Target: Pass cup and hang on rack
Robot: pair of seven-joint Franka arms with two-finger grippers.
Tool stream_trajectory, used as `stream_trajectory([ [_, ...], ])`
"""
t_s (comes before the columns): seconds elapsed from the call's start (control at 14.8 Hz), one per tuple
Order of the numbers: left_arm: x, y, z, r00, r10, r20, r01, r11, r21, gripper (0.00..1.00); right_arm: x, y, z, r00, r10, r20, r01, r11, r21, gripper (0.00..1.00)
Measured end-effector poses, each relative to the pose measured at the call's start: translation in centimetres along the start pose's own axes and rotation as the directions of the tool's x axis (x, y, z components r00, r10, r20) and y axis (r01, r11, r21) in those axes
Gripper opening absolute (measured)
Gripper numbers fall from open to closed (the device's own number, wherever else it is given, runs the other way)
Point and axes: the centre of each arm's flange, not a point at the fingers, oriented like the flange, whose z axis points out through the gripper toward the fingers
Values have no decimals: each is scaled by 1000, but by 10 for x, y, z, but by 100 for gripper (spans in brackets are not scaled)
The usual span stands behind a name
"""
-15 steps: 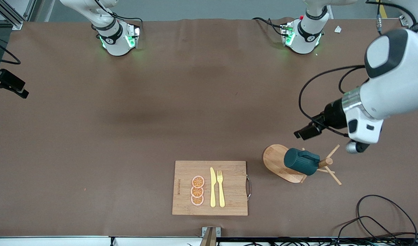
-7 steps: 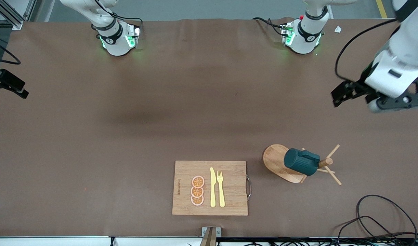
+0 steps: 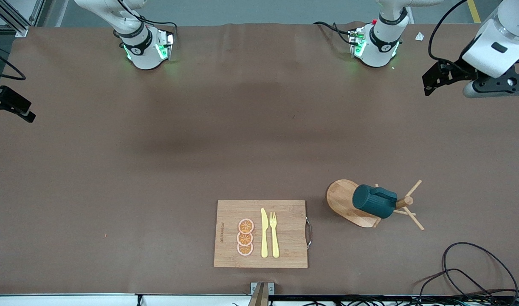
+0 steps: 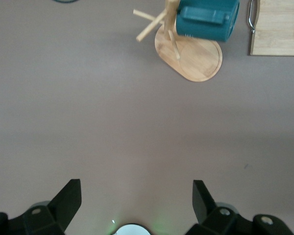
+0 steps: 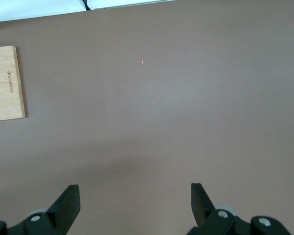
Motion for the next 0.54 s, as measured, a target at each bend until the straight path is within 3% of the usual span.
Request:
stream_trajectory([
  [0.54,-7,-24,4,1000,23,-18,-24,999,-27,100,0,-5,-1,1000,-8,-5,8,1000,1,100],
])
